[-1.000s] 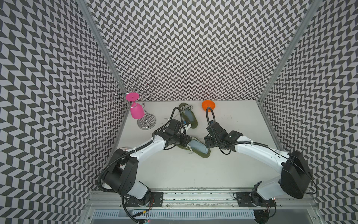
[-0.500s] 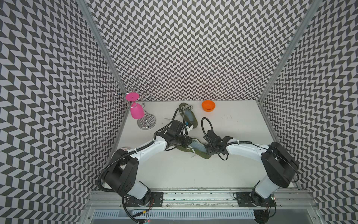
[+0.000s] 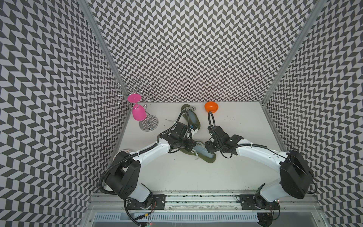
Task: Insert the insole into the shoe
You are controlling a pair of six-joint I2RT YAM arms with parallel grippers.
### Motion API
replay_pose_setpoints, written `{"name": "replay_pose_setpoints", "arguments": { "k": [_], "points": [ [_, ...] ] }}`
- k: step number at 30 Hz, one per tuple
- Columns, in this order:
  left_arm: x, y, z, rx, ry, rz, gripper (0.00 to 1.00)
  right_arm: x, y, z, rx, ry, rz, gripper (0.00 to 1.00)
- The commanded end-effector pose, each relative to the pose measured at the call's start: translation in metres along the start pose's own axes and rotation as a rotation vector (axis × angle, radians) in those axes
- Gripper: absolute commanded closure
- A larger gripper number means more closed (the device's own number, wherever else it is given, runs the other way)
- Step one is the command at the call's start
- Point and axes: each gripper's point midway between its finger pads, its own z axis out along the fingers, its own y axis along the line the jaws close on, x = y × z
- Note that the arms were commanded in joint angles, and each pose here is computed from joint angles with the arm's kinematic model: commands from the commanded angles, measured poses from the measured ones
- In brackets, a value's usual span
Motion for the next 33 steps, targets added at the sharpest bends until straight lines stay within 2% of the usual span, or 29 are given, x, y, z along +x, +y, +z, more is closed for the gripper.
{"name": "replay_pose_setpoints", "arguments": {
  "k": [1, 10, 11, 14, 16, 17, 20, 23, 25, 29, 33],
  "points": [
    [-0.038, -0.033, -0.015, 0.100, -0.105, 0.119, 0.96, 0.000, 0.020, 0.006, -0.119, 0.000, -0.071, 0.43],
    [-0.048, -0.055, -0.017, 0.165, -0.112, 0.176, 0.97, 0.023, 0.016, 0.014, -0.139, 0.016, -0.065, 0.44],
    [-0.048, -0.057, -0.016, 0.177, -0.110, 0.182, 0.97, 0.028, 0.014, 0.015, -0.134, 0.019, -0.059, 0.49],
    [-0.049, -0.064, -0.014, 0.202, -0.108, 0.214, 0.97, 0.040, 0.008, 0.016, -0.123, 0.034, -0.042, 0.83],
    [-0.051, -0.061, -0.009, 0.187, -0.103, 0.211, 0.94, 0.048, 0.006, 0.015, -0.121, 0.053, -0.015, 0.94],
    [-0.053, -0.057, -0.005, 0.172, -0.098, 0.203, 0.90, 0.052, 0.002, 0.016, -0.107, 0.063, 0.012, 0.95],
    [-0.059, -0.043, 0.008, 0.106, -0.078, 0.156, 0.70, 0.060, -0.007, 0.014, -0.064, 0.081, 0.085, 1.00],
    [-0.067, -0.030, 0.016, 0.037, -0.079, 0.111, 0.52, 0.060, -0.025, 0.012, 0.013, 0.080, 0.159, 1.00],
    [-0.078, -0.025, 0.014, 0.001, -0.103, 0.082, 0.44, 0.058, -0.037, 0.010, 0.040, 0.083, 0.191, 1.00],
    [-0.114, -0.013, -0.008, -0.044, -0.210, -0.032, 0.37, 0.054, -0.062, 0.005, 0.055, 0.068, 0.257, 1.00],
    [-0.137, 0.047, -0.020, -0.186, -0.302, -0.289, 0.35, 0.047, -0.078, -0.002, 0.048, 0.033, 0.313, 1.00]
  ]
}}
